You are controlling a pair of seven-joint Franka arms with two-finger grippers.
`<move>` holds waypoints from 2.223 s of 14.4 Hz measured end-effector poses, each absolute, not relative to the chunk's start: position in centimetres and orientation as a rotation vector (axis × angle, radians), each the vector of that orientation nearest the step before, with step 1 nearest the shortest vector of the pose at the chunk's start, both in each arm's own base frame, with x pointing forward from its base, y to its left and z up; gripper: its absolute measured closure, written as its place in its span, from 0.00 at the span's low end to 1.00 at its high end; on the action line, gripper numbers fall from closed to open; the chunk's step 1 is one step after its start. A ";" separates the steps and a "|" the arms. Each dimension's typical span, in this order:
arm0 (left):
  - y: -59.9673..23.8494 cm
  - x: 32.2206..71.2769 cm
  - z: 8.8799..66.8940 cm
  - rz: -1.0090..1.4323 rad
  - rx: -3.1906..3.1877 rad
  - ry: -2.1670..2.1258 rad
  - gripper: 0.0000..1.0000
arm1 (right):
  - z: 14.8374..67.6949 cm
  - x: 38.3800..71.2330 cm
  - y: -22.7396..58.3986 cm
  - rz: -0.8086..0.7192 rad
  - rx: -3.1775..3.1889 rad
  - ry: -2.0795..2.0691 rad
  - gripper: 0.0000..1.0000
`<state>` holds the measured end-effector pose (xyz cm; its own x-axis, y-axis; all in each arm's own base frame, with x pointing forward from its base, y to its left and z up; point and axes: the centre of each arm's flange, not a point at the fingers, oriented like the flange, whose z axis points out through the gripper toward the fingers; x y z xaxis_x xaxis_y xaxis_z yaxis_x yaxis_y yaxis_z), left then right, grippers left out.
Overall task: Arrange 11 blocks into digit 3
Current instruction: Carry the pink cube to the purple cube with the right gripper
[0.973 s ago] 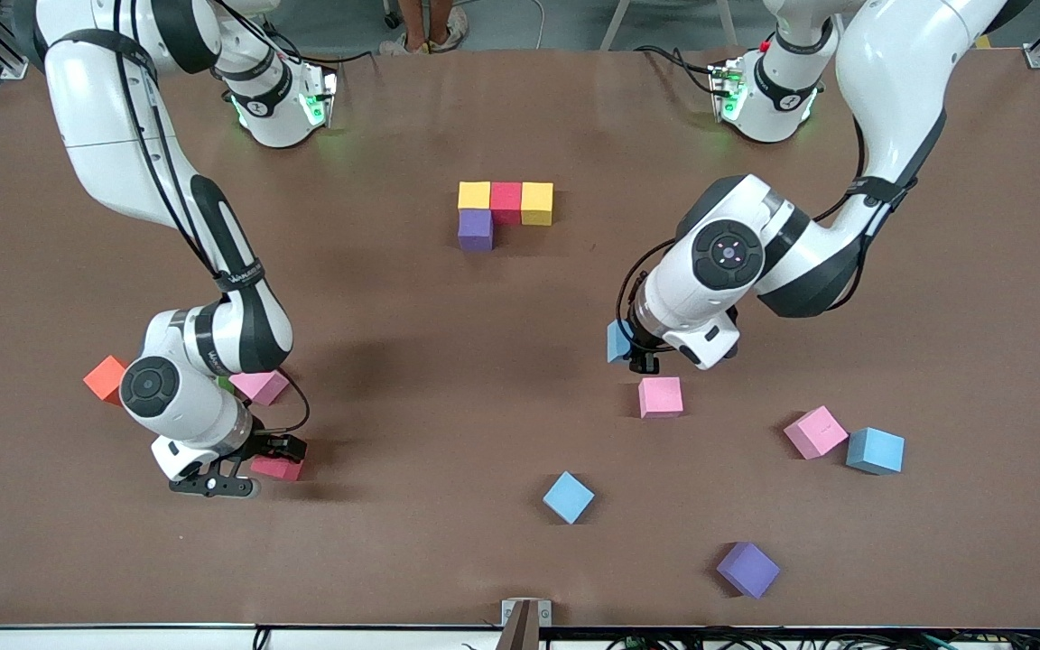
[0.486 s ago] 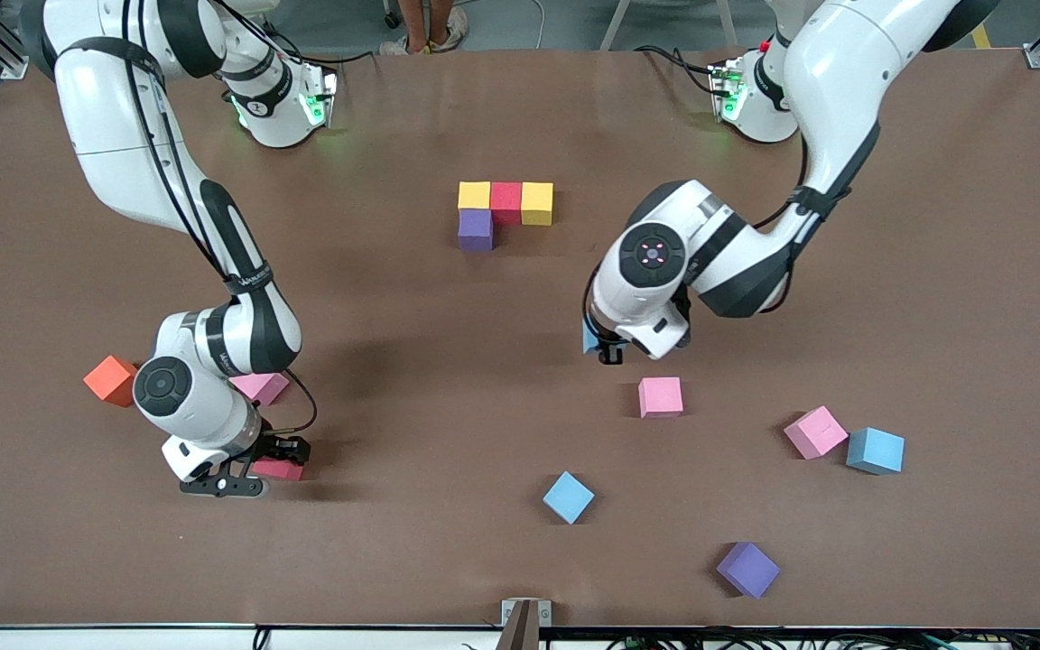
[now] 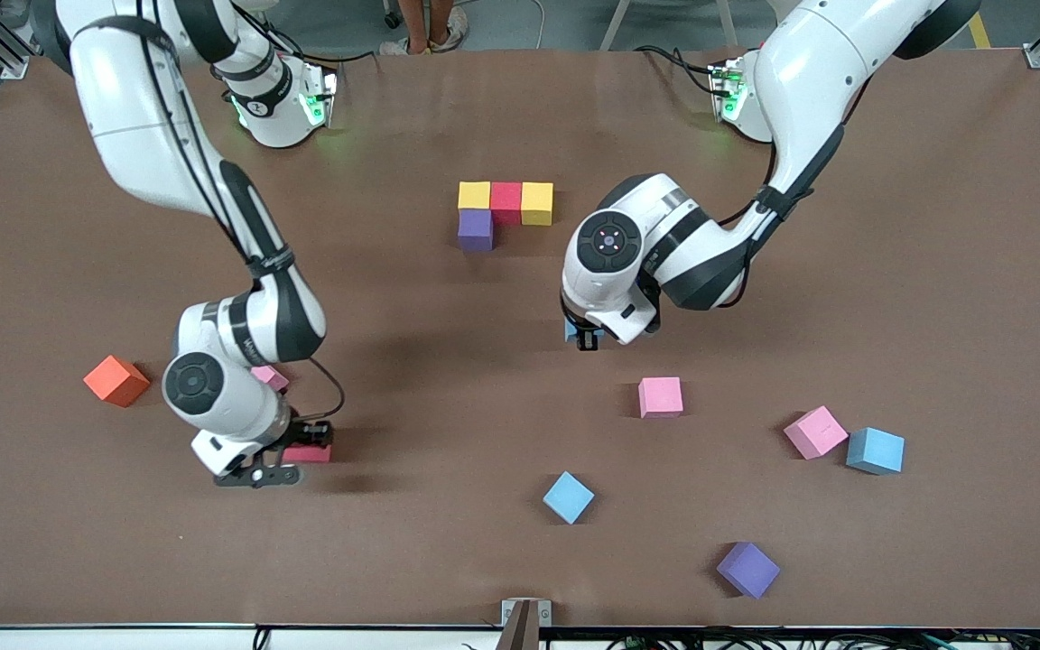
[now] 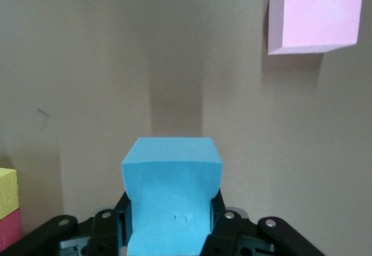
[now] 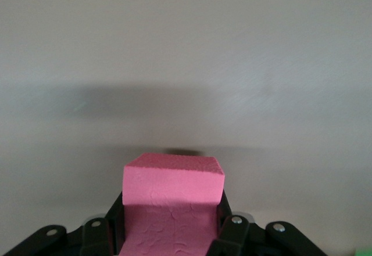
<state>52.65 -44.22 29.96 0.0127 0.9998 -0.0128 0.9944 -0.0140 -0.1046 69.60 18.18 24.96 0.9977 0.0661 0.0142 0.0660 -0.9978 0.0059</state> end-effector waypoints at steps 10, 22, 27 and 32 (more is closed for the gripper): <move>-46.7 49.0 27.9 0.033 -2.259 -2.016 0.48 | 25.1 53.2 31.1 -0.076 3.264 0.279 0.72; -49.3 45.8 27.1 0.027 -2.288 -1.956 0.48 | 23.5 42.6 39.0 -0.078 3.250 0.282 0.72; -49.0 44.8 25.8 0.028 -2.340 -1.850 0.48 | 22.9 40.7 40.2 -0.089 3.249 0.186 0.72; -48.9 44.2 25.3 0.036 -2.385 -1.770 0.48 | 22.3 39.5 41.0 -0.070 3.255 0.148 0.72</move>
<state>44.23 -48.93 25.30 0.2945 0.9521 0.0823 0.9480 -0.2801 -0.1513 39.46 41.04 22.29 0.9950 0.0930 -0.0376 0.0879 -0.9890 -0.1192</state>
